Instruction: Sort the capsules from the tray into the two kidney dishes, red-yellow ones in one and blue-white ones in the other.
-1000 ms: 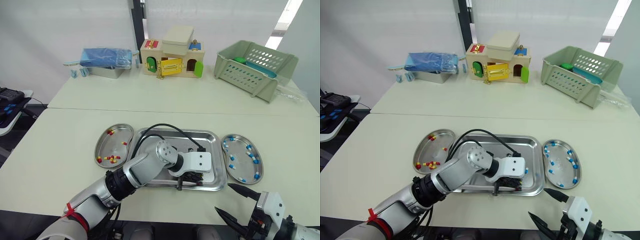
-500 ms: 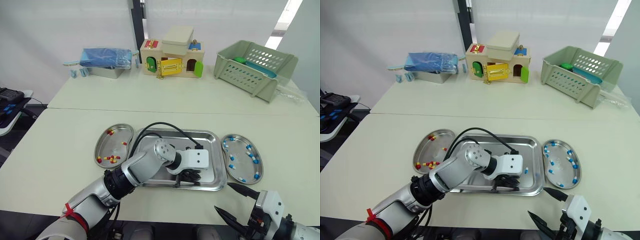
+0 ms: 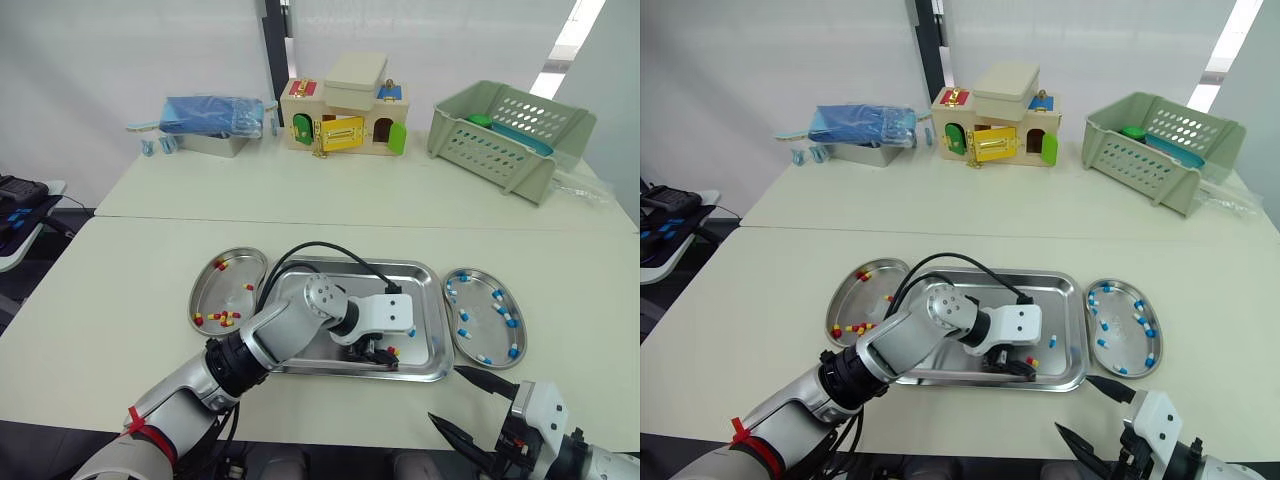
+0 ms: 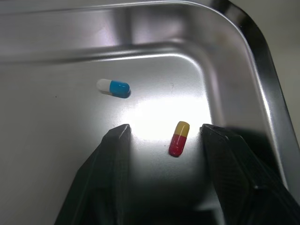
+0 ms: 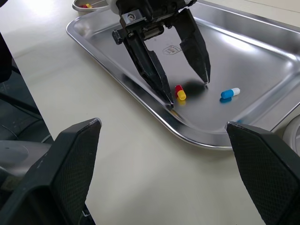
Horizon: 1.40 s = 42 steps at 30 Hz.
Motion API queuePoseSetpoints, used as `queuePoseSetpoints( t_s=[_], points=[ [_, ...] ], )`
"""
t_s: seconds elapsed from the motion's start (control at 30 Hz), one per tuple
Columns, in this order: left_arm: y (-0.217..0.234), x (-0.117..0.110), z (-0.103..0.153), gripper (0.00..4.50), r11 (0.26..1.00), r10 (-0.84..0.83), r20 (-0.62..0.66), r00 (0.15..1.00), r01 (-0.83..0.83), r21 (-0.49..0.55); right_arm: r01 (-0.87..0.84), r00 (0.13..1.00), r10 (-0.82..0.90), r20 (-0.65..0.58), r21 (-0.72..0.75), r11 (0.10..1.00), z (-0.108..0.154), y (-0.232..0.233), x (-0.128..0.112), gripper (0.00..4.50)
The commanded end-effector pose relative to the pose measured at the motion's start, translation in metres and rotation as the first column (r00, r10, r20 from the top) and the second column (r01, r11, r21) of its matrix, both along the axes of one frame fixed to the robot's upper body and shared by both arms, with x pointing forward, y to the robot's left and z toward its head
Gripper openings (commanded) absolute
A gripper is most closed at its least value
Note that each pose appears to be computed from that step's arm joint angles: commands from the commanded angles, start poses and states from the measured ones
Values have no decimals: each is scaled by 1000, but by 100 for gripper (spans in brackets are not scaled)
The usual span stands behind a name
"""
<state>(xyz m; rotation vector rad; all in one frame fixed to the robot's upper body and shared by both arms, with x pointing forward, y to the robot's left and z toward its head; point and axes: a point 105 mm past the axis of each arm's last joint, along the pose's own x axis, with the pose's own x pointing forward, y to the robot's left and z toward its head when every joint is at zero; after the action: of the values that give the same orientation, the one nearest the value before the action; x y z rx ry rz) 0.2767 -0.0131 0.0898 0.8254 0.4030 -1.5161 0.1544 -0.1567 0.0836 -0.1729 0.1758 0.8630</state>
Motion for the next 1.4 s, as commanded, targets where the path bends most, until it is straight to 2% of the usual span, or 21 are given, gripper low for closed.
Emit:
queuePoseSetpoints(
  t_s=[0.03,0.17,0.47,0.6,0.83,1.0,1.23,1.4],
  points=[
    [3,-1,-4,132,1000,-1,13,1000,0,20,-15,999,15,28,5,1000,5,4,0,450],
    [3,-1,-4,4,1000,-2,12,1000,2,21,-15,999,15,28,4,1000,5,4,0,450],
    [4,-2,-1,4,1000,-9,2,1000,9,10,-24,999,24,33,6,1000,6,6,0,450],
    [8,-2,12,4,999,-25,-31,999,24,-28,-32,999,32,44,14,999,9,6,-1,450],
    [33,17,33,4,997,51,-15,999,-51,-56,-61,995,58,81,31,998,20,5,1,450],
    [40,23,56,4,985,98,-30,995,-101,-138,-75,989,69,129,46,996,27,7,4,450],
    [71,32,78,4,950,241,-48,969,-246,-192,-117,986,113,124,29,993,25,8,2,450],
    [104,43,92,4,883,413,-39,910,-411,-226,-163,980,160,121,14,986,24,9,2,450]
  ],
)
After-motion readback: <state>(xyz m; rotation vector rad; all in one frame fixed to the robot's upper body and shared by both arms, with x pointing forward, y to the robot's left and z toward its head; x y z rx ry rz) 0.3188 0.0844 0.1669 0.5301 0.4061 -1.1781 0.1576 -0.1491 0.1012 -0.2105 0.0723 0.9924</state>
